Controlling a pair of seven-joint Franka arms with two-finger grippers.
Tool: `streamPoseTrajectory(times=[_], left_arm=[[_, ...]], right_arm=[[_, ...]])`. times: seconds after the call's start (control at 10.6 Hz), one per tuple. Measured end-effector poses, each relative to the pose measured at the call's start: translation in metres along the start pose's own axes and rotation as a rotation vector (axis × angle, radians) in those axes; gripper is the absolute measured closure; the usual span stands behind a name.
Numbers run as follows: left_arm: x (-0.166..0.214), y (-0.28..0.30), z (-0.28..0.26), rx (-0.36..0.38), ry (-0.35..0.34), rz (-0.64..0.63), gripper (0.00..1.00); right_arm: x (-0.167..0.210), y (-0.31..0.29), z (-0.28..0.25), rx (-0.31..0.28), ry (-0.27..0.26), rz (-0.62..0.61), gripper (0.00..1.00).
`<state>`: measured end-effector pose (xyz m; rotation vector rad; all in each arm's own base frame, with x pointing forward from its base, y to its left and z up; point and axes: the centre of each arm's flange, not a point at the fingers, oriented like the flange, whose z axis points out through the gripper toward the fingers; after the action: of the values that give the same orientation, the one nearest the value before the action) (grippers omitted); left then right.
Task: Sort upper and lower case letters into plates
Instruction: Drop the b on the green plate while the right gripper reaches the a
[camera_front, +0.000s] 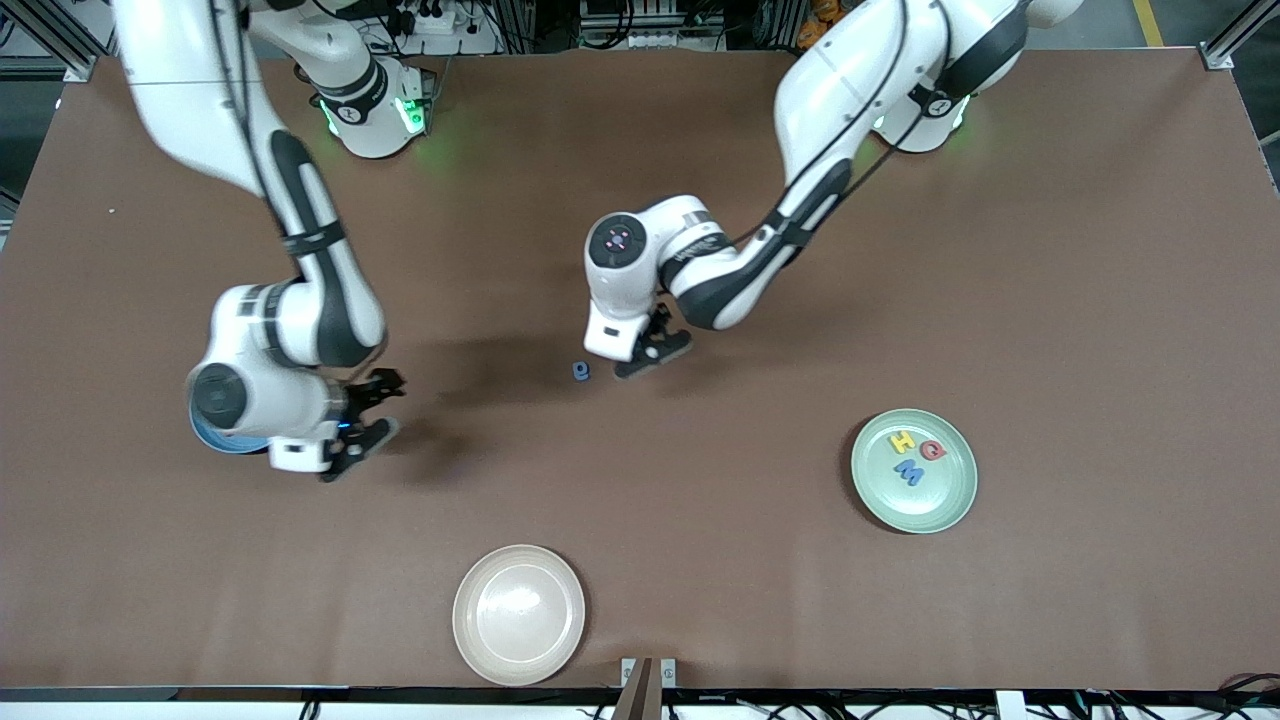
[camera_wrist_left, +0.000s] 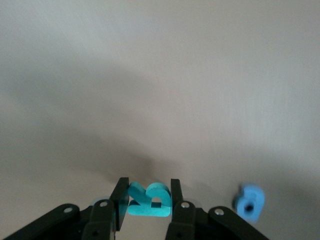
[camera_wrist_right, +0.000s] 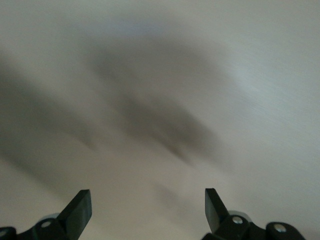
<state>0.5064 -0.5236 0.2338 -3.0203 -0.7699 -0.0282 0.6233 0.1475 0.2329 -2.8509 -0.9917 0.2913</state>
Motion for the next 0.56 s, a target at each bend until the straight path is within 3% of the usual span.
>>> streamPoseTrajectory(times=[0.28,0.56], left_arm=[[0.104,-0.045,-0.06,0.035,0.04,0.039,0.62],[0.203,-0.119,-0.07,0.072,0.036,0.12,0.62]], right_arm=[[0.04,-0.095,0.006,-0.035,-0.001,0.03,0.0],[0.067,-0.179,0.01,-0.073,0.054,0.131,0.0]])
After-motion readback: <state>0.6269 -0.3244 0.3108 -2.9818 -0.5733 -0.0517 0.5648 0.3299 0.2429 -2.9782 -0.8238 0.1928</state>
